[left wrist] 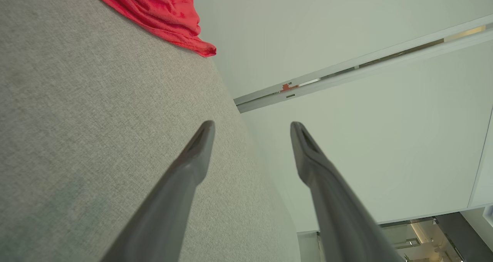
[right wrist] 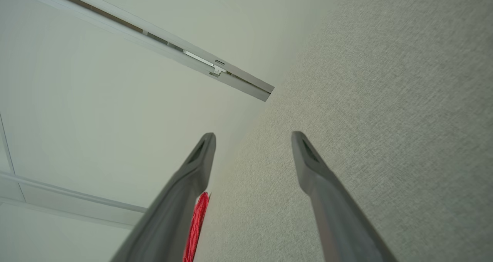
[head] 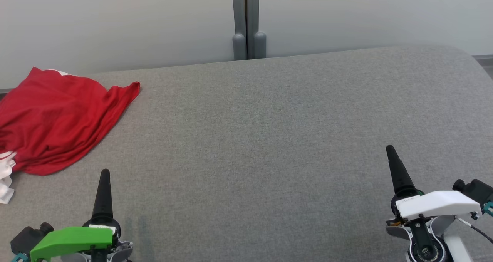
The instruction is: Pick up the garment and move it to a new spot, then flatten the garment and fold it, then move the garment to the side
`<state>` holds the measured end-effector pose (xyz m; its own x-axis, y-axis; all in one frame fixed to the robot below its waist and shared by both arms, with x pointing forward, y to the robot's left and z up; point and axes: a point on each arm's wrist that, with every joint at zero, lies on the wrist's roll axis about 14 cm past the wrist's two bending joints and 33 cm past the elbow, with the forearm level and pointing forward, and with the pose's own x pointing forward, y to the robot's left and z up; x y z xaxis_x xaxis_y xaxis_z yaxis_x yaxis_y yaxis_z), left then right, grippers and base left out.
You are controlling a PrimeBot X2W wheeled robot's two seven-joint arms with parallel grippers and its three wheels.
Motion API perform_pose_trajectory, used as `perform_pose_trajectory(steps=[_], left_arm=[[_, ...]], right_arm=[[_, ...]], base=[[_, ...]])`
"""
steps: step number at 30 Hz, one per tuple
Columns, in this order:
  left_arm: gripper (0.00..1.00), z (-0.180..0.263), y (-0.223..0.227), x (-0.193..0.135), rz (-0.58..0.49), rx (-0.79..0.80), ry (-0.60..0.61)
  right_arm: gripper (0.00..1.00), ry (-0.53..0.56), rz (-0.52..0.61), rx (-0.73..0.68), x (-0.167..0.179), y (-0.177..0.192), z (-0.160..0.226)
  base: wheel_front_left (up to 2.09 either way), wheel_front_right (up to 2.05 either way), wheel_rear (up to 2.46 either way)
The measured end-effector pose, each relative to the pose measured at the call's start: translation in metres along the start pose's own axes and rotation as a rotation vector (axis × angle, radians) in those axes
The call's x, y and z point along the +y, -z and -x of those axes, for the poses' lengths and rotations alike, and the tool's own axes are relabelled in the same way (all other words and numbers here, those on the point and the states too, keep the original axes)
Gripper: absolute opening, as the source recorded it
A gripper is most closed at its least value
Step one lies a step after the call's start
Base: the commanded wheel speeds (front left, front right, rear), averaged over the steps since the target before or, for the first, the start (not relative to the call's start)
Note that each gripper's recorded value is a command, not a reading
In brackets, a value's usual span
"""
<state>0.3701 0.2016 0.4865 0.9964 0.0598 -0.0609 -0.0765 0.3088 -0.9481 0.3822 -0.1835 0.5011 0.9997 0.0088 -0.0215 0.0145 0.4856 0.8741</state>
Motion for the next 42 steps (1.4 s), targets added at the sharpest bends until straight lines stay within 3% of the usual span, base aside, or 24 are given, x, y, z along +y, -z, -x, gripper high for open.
perform_pose_trajectory(steps=[17,42], left_arm=[[1.0,0.004,0.007,-0.004,-0.37,0.017,0.029],[1.0,0.011,0.013,-0.012,-0.739,0.029,0.107]], right_arm=[[1.0,-0.042,0.365,-0.014,0.011,0.0,-0.001],[1.0,-0.074,0.729,-0.031,0.014,0.0,0.0]], base=[[0.0,0.0,0.0],[0.0,0.0,0.0]])
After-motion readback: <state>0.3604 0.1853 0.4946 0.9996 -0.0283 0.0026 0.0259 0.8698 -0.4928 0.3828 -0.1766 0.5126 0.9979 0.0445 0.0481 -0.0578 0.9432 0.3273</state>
